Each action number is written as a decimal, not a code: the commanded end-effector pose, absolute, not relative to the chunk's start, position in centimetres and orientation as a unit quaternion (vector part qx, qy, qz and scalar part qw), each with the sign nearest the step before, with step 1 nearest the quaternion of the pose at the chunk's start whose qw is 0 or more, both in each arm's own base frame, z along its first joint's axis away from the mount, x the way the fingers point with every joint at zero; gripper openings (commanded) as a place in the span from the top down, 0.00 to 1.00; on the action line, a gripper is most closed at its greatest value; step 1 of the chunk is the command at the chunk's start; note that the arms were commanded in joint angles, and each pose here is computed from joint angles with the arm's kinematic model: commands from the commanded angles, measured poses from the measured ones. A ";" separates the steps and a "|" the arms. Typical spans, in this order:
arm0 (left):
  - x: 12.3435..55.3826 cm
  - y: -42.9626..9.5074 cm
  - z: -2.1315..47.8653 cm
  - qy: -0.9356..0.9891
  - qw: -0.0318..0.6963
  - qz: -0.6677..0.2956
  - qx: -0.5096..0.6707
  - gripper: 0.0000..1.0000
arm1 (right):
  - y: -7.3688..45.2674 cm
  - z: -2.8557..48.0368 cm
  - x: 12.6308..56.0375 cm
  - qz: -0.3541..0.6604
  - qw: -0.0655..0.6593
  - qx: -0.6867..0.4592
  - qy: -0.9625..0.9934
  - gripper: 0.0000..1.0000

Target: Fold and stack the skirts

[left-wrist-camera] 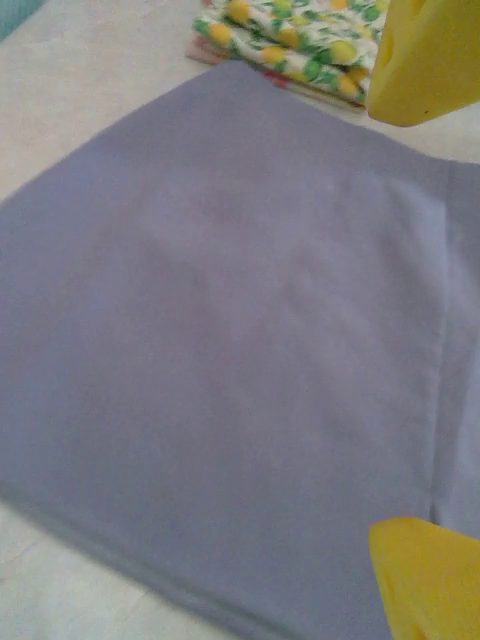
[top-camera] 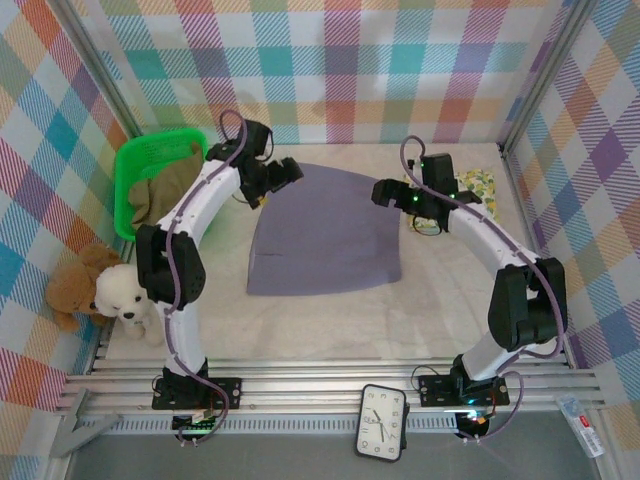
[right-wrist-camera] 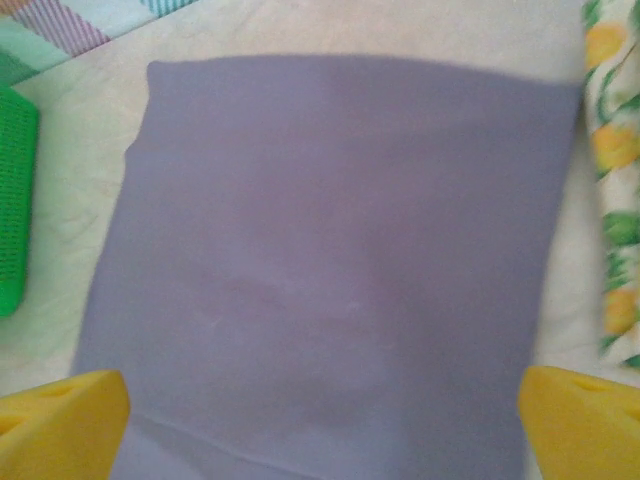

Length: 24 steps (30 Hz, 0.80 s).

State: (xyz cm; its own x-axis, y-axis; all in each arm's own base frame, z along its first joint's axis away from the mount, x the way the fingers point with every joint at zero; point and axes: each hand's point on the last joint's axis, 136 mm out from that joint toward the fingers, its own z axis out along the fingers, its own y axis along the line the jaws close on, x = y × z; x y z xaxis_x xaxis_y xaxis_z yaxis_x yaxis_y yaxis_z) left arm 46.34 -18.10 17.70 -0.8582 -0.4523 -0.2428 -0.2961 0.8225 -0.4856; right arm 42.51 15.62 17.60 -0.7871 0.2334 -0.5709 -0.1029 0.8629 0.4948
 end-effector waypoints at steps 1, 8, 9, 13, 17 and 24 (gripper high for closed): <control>44.7 -20.0 16.5 0.924 0.142 -0.290 -0.204 0.00 | 18.3 18.1 42.1 0.361 0.289 0.082 0.883 0.01; 39.1 -20.7 11.5 0.921 0.060 -0.304 -0.235 0.00 | 18.5 15.5 39.3 0.390 0.255 0.170 0.869 0.01; 38.4 -20.4 10.8 0.921 0.052 -0.300 -0.244 0.00 | 18.2 14.7 38.4 0.369 0.240 0.180 0.880 0.01; 35.8 -19.1 9.8 0.921 0.041 -0.278 -0.269 0.00 | 17.4 12.7 34.4 0.324 0.175 0.179 0.912 0.01; 33.7 -17.9 10.0 0.925 0.038 -0.258 -0.276 0.00 | 16.8 11.4 31.5 0.309 0.135 0.194 0.921 0.01; 31.0 -18.8 8.2 0.913 -0.023 -0.284 -0.291 0.00 | 18.6 9.8 29.3 0.320 0.080 0.161 0.930 0.01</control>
State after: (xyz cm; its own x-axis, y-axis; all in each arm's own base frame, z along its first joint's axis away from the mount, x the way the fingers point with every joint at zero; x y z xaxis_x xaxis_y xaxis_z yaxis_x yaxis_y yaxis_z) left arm 32.65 -18.58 9.22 -0.8465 -0.5145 0.1368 -0.5024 0.6870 -0.5249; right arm 30.98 17.62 10.89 -0.9078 0.4036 -0.1142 0.2495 0.7385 0.6264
